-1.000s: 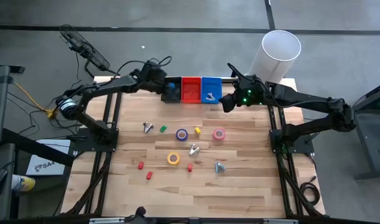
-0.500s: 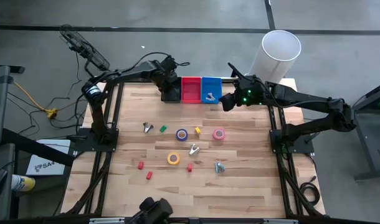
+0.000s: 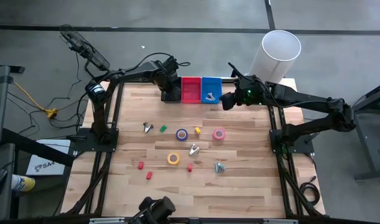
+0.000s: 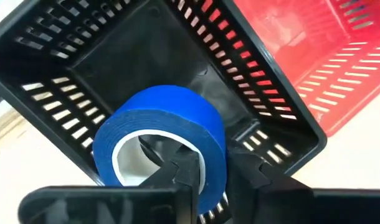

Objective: Pick and place Stapler, Stapler remover, tape
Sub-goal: Put the right blue tape into the black bin, then put the blue tape into the black bin

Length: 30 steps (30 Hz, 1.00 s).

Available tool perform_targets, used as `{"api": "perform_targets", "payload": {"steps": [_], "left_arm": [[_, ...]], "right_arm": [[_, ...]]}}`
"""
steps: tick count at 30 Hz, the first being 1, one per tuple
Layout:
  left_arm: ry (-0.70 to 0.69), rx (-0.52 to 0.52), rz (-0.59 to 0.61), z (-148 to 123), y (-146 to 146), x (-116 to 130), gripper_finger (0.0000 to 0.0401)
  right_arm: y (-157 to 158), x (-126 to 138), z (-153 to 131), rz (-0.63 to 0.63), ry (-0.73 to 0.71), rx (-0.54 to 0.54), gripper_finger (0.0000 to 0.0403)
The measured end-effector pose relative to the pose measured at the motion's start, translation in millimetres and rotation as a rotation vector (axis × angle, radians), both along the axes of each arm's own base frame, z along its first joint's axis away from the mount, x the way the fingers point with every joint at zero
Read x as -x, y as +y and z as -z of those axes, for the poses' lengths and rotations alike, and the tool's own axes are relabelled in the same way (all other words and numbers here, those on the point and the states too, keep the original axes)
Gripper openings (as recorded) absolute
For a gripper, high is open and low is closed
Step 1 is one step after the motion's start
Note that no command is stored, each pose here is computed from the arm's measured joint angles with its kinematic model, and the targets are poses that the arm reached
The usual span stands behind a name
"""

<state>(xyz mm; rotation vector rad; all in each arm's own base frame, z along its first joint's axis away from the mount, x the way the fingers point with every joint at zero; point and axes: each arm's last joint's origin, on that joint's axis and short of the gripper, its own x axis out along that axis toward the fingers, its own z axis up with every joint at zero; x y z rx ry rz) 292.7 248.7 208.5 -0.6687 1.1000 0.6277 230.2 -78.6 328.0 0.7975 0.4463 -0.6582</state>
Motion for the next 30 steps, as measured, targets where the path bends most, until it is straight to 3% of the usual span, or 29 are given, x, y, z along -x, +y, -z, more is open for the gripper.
{"api": "perform_targets", "payload": {"steps": [5,19,30], "left_arm": [[-0.010,0.018,0.004,0.0,-0.7,-0.1,0.0082],[-0.023,0.053,0.016,0.3,-2.3,0.1,0.0097],[-0.037,0.080,-0.024,0.3,-2.7,-0.1,0.0174]], "right_arm": [[-0.1,0.0,0.0,0.003,0.000,0.002,0.0153],[0.1,0.0,0.0,-0.004,-0.001,-0.002,0.0154],[0.5,-0.2,0.1,-0.014,-0.003,-0.009,0.0154]]}}
